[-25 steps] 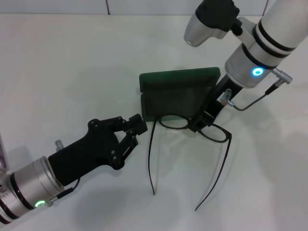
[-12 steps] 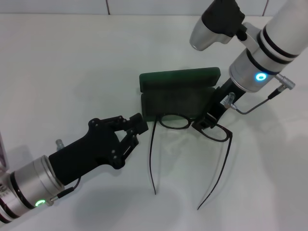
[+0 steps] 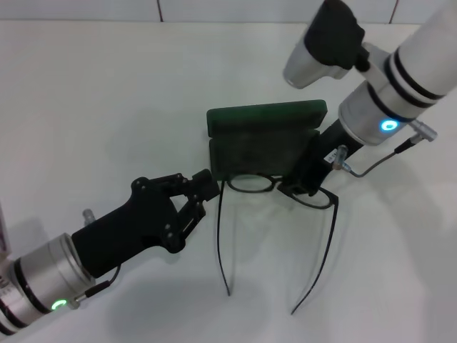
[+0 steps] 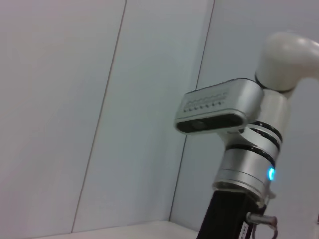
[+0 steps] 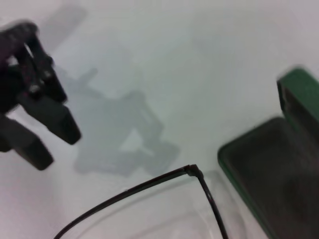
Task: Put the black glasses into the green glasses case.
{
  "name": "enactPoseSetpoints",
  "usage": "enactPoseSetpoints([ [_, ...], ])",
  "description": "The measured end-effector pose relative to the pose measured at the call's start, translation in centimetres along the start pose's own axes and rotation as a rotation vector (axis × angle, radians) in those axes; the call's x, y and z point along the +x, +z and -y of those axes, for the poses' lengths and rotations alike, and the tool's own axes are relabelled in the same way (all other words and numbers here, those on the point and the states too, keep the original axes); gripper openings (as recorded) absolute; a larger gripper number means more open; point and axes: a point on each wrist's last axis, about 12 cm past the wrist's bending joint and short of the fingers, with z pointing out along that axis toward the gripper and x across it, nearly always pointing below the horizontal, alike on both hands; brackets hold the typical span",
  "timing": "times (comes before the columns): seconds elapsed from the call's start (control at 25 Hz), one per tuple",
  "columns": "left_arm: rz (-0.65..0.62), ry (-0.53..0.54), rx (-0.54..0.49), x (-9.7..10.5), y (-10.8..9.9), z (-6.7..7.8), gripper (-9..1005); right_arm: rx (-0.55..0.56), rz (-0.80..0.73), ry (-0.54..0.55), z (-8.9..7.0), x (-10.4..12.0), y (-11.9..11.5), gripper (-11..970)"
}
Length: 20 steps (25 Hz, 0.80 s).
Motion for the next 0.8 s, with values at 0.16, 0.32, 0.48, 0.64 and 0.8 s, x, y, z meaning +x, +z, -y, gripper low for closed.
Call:
enactPoseSetpoints([
  [0.16, 0.045, -0.004, 0.018, -0.4, -0.6, 0.4, 64, 0.005, 0.114, 0.023, -0.2, 1.2, -1.9, 89],
  [0.32, 0.111, 0.003, 0.071, -1.3, -0.6, 1.0, 59, -0.026, 0.251, 0.089, -0.5, 4.5, -4.6, 86],
  [0.48, 0.194, 0.003, 0.183, -2.7, 0.3, 1.3, 55, -0.091, 0.45, 0.105, -1.1, 9.0, -6.5, 85],
  [0.64, 0.245, -0.032, 0.307, -4.2, 2.0, 1.3, 50, -0.108, 0.572, 0.09, -1.3, 12.3, -7.2, 84],
  [0.8, 0.233, -0.069, 0.477, -5.5, 4.7, 1.3, 46, -0.117, 0.646, 0.104, -1.2, 14.4, -6.5, 83],
])
